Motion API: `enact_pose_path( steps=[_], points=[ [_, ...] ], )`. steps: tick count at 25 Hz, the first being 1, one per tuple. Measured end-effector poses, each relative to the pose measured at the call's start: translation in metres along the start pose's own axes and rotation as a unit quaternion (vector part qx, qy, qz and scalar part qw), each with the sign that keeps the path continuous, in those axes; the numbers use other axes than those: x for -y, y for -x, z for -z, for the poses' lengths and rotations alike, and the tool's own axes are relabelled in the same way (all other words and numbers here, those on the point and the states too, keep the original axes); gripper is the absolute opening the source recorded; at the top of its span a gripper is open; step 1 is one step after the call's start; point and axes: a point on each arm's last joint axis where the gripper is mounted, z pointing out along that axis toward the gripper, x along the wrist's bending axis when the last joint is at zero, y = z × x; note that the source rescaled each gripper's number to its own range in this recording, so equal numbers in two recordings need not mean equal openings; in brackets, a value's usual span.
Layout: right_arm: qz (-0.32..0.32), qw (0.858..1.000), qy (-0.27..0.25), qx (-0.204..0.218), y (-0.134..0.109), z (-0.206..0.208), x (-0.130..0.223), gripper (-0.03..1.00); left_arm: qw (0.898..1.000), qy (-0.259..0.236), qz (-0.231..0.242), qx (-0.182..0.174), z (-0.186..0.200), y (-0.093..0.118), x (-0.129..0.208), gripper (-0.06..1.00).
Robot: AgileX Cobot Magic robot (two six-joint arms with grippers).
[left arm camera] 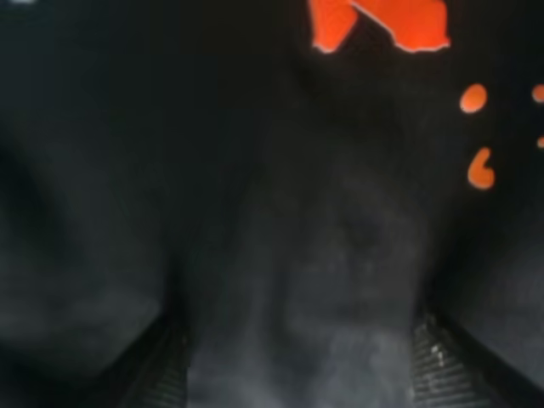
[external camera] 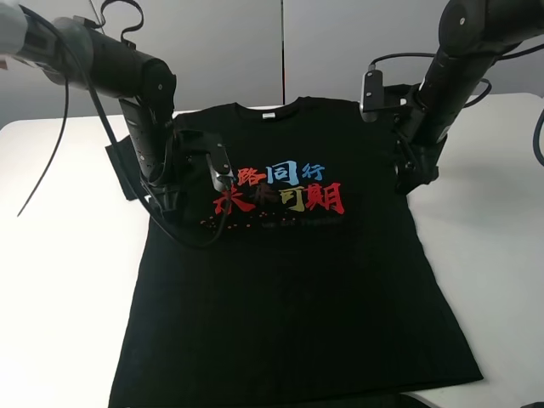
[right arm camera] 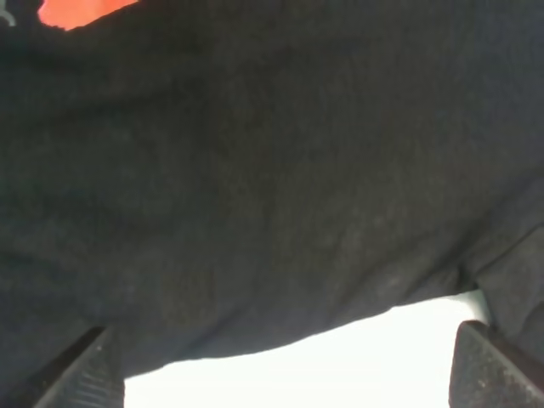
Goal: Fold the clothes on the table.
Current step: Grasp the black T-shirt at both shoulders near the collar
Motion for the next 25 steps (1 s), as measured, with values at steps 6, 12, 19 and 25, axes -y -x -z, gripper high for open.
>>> enact_pose_path(
  steps=[6, 12, 19, 25],
  points=[
    [0.001, 1.000, 0.003, 0.002, 0.001, -0.003, -0.001, 0.83, 1.000, -0.012, 0.014, 0.016, -0.004, -0.012, 0.016, 0.75],
    [-0.001, 1.000, 0.011, 0.015, 0.004, -0.005, -0.002, 0.83, 0.999, 0.002, 0.034, 0.033, -0.006, -0.021, 0.029, 0.75],
    [-0.006, 1.000, 0.016, 0.015, 0.003, -0.005, -0.003, 0.83, 0.999, 0.012, 0.032, 0.040, -0.006, -0.022, 0.029, 0.75],
    [-0.006, 1.000, 0.009, 0.000, -0.004, -0.011, 0.001, 0.83, 0.999, 0.012, 0.028, 0.040, -0.006, -0.021, 0.028, 0.75]
  ],
)
